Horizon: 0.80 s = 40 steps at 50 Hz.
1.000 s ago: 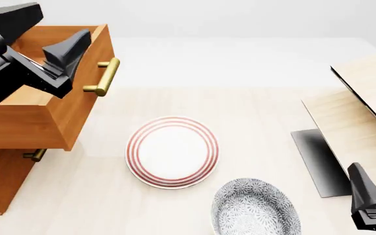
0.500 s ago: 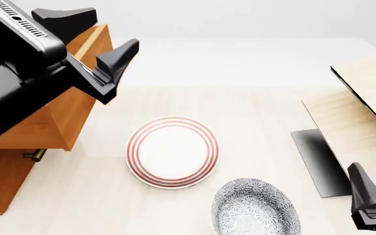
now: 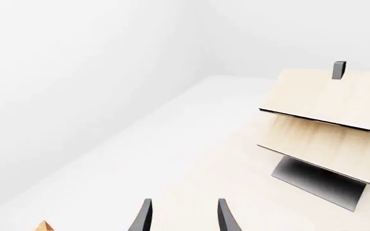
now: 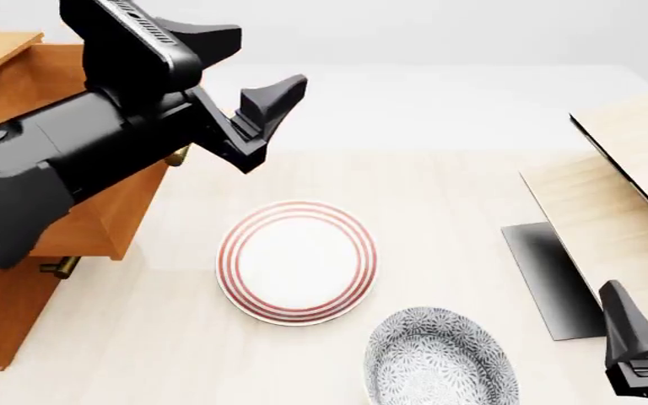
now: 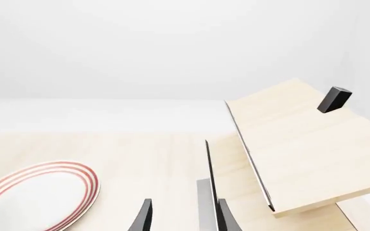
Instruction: Close the top drawer of the cabinet.
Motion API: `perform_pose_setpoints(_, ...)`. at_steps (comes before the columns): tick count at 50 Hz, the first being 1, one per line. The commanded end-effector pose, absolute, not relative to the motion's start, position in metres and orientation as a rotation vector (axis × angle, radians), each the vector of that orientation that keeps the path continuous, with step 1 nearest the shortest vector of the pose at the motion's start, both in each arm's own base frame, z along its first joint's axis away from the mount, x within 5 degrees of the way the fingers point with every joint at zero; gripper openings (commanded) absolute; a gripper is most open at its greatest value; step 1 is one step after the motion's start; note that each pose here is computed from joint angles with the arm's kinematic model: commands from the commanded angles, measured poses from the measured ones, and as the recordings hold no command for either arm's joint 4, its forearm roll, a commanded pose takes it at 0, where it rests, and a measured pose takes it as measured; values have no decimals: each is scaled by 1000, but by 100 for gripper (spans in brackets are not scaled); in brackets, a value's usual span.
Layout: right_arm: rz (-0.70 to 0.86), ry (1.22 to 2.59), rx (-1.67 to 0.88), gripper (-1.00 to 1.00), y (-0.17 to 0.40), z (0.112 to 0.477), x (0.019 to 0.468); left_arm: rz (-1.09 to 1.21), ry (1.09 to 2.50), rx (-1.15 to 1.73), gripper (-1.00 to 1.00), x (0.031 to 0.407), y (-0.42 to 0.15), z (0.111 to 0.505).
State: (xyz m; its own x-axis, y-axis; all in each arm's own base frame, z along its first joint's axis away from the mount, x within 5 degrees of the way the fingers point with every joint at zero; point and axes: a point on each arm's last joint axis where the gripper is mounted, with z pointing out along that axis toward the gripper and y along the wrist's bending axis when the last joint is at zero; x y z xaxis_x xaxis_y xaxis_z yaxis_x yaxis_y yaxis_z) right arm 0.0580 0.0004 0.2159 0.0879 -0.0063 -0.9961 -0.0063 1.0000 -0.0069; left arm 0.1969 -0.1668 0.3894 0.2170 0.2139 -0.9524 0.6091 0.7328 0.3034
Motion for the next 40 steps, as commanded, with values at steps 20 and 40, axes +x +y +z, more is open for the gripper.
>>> perform_pose_setpoints(20, 0, 1483, -10, 100, 0, 216, 58, -354, 1595, 719, 100, 254, -199, 351)
perform_pose_setpoints(40, 0, 1483, -10, 100, 0, 216, 58, -399, 1721, 688, 100, 283, -222, 308)
